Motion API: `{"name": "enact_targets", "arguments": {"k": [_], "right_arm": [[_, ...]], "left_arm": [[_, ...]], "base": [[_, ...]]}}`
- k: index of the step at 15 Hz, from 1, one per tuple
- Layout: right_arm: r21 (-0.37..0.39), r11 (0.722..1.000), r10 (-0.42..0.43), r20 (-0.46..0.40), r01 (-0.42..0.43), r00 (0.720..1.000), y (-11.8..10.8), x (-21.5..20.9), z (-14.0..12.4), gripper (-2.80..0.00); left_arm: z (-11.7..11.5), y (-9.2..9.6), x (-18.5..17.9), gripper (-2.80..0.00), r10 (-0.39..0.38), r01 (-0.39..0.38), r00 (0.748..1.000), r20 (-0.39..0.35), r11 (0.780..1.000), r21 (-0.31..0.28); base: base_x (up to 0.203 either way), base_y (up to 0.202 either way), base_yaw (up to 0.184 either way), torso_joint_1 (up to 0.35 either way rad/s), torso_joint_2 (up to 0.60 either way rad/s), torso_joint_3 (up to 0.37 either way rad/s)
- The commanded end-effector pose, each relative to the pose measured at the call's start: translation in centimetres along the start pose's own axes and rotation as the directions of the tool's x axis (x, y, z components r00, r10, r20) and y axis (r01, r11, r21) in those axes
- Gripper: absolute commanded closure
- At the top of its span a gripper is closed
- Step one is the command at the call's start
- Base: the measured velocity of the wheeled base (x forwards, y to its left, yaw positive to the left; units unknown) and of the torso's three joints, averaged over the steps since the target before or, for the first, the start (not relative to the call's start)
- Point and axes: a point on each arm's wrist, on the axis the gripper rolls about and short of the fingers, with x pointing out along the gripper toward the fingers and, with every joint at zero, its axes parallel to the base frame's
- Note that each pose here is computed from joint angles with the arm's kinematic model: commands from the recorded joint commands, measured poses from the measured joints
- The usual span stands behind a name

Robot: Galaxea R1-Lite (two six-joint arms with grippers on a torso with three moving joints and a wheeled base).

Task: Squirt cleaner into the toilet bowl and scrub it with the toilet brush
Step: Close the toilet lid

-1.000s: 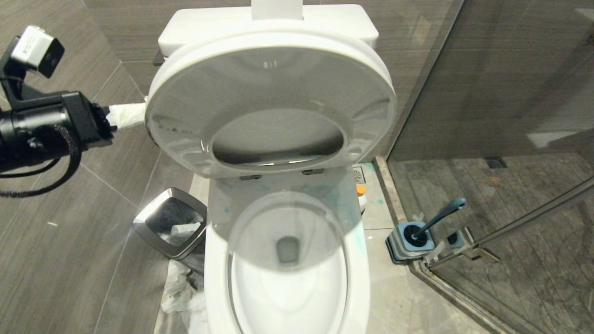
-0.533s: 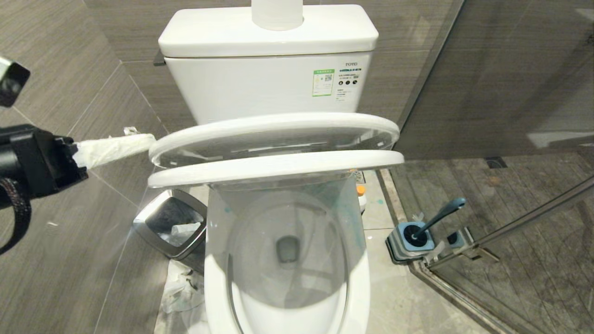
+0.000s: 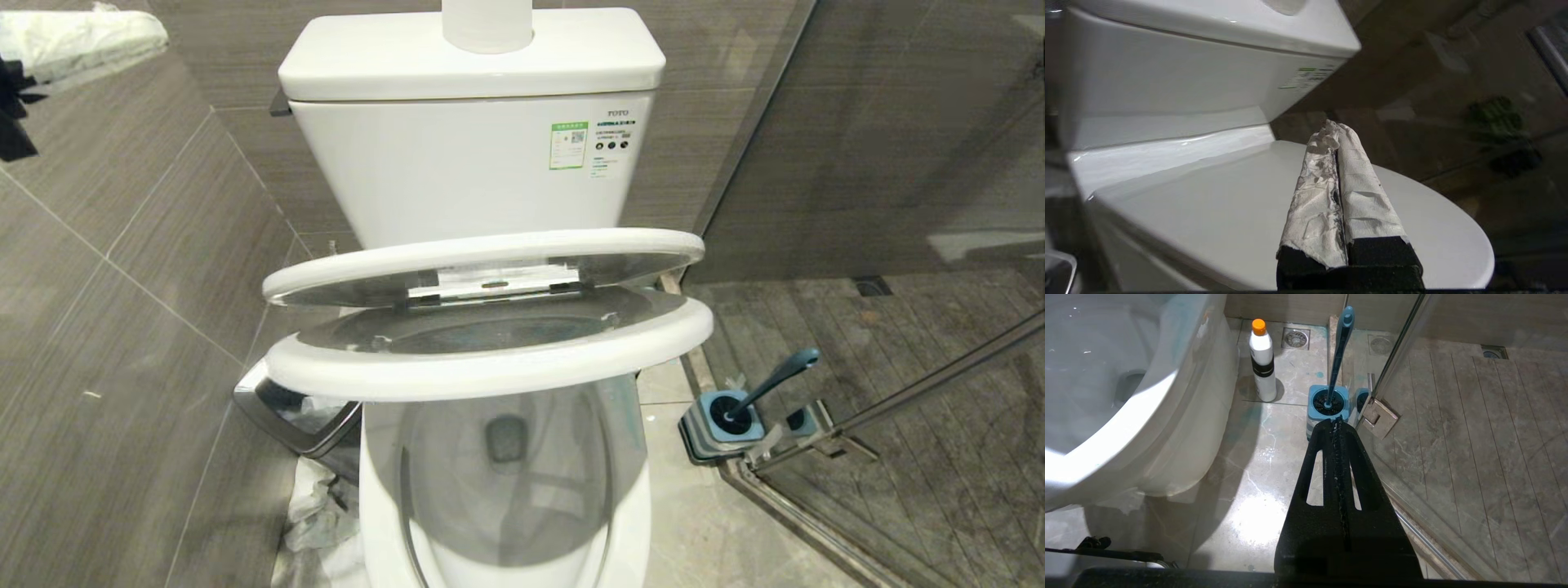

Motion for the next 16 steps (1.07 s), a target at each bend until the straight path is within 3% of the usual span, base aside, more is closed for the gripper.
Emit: {"name": "enact_targets", "arguments": {"k": [1, 2, 3, 4, 5, 6, 7, 8, 16], "right_arm": [[-0.002, 1.0, 0.001, -0.001, -0.001, 1.0, 0.0, 0.0, 0.0, 0.0], [-0.001, 1.0, 0.001, -0.001, -0.001, 1.0, 0.0, 0.0, 0.0, 0.0], [-0.001, 1.0, 0.001, -0.001, -0.001, 1.0, 0.0, 0.0, 0.0, 0.0], [-0.001, 1.0, 0.001, -0.001, -0.001, 1.0, 0.0, 0.0, 0.0, 0.0], [-0.001, 1.0, 0.001, -0.001, -0.001, 1.0, 0.0, 0.0, 0.0, 0.0], [-0.001, 1.0, 0.001, -0.001, -0.001, 1.0, 0.0, 0.0, 0.0, 0.0], [-0.001, 1.0, 0.0, -0.001, 0.0, 1.0, 0.0, 0.0, 0.0, 0.0], [-0.002, 1.0, 0.001, -0.001, -0.001, 1.0, 0.0, 0.0, 0.0, 0.0], [-0.001, 1.0, 0.001, -0.001, -0.001, 1.0, 0.0, 0.0, 0.0, 0.0]], "left_arm": [[-0.2, 0.2, -0.6, 0.0, 0.251, -0.285, 0.948, -0.195, 0.944, -0.169], [-0.7, -0.3, -1.6, 0.0, 0.364, -0.436, 0.873, -0.325, 0.881, -0.183], [-0.9, -1.2, -2.9, 0.0, 0.468, -0.565, 0.77, -0.433, 0.816, -0.122], [-1.2, -2.2, -4.2, 0.0, 0.567, -0.657, 0.651, -0.504, 0.754, 0.0], [-1.5, -2.9, -5.5, 0.0, 0.677, -0.725, 0.512, -0.528, 0.671, 0.158], [-1.6, -3.5, -6.5, 0.0, 0.744, -0.746, 0.426, -0.514, 0.611, 0.265], [-1.5, -4.0, -7.1, 0.0, 0.768, -0.752, 0.404, -0.497, 0.588, 0.298], [-1.5, -4.3, -7.4, 0.0, 0.774, -0.753, 0.406, -0.486, 0.585, 0.301], [-2.3, -5.4, -8.5, 0.0, 0.763, -0.731, 0.431, -0.482, 0.608, 0.309]], "base": [[0.0, 0.0, 0.0, 0.0, 0.0, 0.0], [0.0, 0.0, 0.0, 0.0, 0.0, 0.0], [0.0, 0.0, 0.0, 0.0, 0.0, 0.0], [0.0, 0.0, 0.0, 0.0, 0.0, 0.0], [0.0, 0.0, 0.0, 0.0, 0.0, 0.0], [0.0, 0.0, 0.0, 0.0, 0.0, 0.0], [0.0, 0.0, 0.0, 0.0, 0.0, 0.0], [0.0, 0.0, 0.0, 0.0, 0.0, 0.0], [0.0, 0.0, 0.0, 0.0, 0.0, 0.0]]}}
